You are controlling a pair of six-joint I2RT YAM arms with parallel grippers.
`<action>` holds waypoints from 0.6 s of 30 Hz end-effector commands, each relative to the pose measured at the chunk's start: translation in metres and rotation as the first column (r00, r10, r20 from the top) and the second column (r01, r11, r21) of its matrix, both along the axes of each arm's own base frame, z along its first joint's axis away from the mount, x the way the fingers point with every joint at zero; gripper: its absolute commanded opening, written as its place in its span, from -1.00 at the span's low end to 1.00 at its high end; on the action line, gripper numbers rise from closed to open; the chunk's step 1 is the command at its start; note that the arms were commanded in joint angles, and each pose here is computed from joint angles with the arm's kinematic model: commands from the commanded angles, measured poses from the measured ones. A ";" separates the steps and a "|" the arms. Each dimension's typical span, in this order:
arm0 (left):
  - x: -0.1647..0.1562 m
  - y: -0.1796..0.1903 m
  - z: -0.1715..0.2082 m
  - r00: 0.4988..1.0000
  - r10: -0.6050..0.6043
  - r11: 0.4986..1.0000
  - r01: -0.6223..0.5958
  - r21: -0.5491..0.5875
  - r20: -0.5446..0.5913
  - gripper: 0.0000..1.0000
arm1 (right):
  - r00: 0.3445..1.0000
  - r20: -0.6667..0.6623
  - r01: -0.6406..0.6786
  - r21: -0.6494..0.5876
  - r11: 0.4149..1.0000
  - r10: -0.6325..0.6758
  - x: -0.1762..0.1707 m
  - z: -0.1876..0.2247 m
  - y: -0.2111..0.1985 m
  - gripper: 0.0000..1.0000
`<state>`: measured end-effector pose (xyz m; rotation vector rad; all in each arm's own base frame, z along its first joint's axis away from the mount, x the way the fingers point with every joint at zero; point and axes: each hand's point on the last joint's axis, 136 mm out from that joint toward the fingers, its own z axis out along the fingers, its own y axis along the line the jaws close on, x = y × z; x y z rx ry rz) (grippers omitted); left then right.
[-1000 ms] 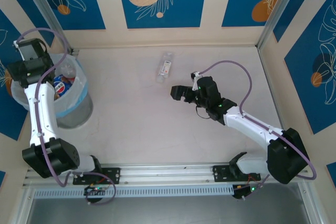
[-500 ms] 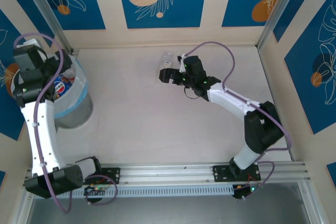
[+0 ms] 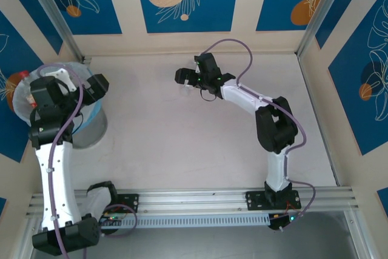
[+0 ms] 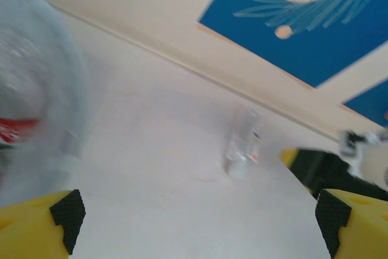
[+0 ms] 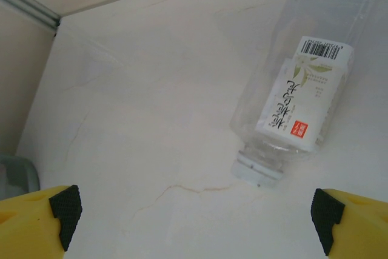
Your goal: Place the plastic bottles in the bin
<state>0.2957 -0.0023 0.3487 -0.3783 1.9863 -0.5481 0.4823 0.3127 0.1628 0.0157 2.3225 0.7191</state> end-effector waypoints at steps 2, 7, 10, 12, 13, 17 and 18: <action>-0.010 -0.027 -0.002 0.990 -0.139 0.989 0.140 -0.054 0.028 0.98 | 0.995 -0.069 0.073 -0.030 0.997 -0.075 0.019 -0.015 -0.004 0.99; -0.013 -0.024 -0.024 0.991 -0.131 0.991 0.131 -0.030 -0.024 0.98 | 0.979 -0.156 0.103 -0.192 0.976 -0.134 0.036 -0.046 0.002 0.99; -0.013 -0.025 -0.030 0.989 -0.142 0.989 0.141 -0.035 -0.037 0.98 | 0.968 -0.134 0.166 -0.301 0.939 -0.214 0.044 -0.057 -0.002 0.99; -0.013 -0.025 -0.032 0.989 -0.143 0.989 0.142 -0.030 -0.042 0.98 | 0.959 -0.143 0.191 -0.320 0.928 -0.246 0.046 -0.064 -0.002 0.99; -0.014 -0.025 -0.033 0.988 -0.145 0.989 0.144 -0.027 -0.046 0.98 | 0.955 -0.146 0.202 -0.320 0.926 -0.258 0.047 -0.065 -0.002 0.99; -0.015 -0.025 -0.035 0.987 -0.150 0.989 0.150 -0.017 -0.052 0.98 | 0.949 -0.183 0.192 -0.315 0.929 -0.258 0.047 -0.078 0.002 0.99; -0.016 -0.025 -0.036 0.987 -0.150 0.989 0.150 -0.015 -0.052 0.98 | 0.945 -0.200 0.186 -0.322 0.928 -0.258 0.045 -0.084 0.002 0.99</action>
